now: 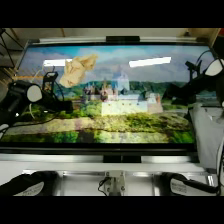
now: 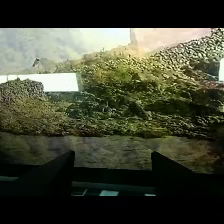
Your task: Fold the shirts.
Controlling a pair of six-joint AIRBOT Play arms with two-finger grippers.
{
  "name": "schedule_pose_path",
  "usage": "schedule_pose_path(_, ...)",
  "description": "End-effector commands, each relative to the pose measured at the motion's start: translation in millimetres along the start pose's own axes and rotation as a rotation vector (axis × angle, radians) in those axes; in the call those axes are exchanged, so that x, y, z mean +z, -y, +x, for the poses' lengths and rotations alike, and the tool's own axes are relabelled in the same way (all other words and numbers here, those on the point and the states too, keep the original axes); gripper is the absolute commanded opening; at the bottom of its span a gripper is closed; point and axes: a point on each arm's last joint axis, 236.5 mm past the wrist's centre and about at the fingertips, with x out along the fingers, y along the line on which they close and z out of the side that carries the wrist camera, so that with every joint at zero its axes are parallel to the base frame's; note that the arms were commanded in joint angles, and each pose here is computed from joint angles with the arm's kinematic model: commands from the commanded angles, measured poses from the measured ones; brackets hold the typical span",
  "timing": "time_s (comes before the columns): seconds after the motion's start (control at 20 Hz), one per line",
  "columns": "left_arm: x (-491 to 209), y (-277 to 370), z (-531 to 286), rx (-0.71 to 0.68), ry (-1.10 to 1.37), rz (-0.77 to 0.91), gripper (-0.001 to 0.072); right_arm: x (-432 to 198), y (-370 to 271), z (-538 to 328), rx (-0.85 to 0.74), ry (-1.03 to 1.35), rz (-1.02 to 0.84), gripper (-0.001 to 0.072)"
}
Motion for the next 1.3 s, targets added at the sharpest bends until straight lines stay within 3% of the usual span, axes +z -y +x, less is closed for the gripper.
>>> schedule_pose_path(0.0,0.0,-0.1,-0.2,0.0,0.001,0.001,0.072,0.1,0.3,0.1,0.0,0.0,0.001,0.0585)
schedule_pose_path(0.8,2.0,0.7,0.0,-0.003,0.009,0.0,0.072,0.1,0.3,0.1,0.0,0.0,0.001,0.0585)
schedule_pose_path(1.1,60.5,25.4,-7.7,-0.111,0.255,-0.024,0.072,30.9,-6.6,-2.1,0.03,0.13,0.004,0.0585)
schedule_pose_path(1.25,82.1,39.6,-15.6,-0.193,0.34,-0.126,0.072,35.8,-7.1,-2.8,0.032,0.151,0.004,0.0585)
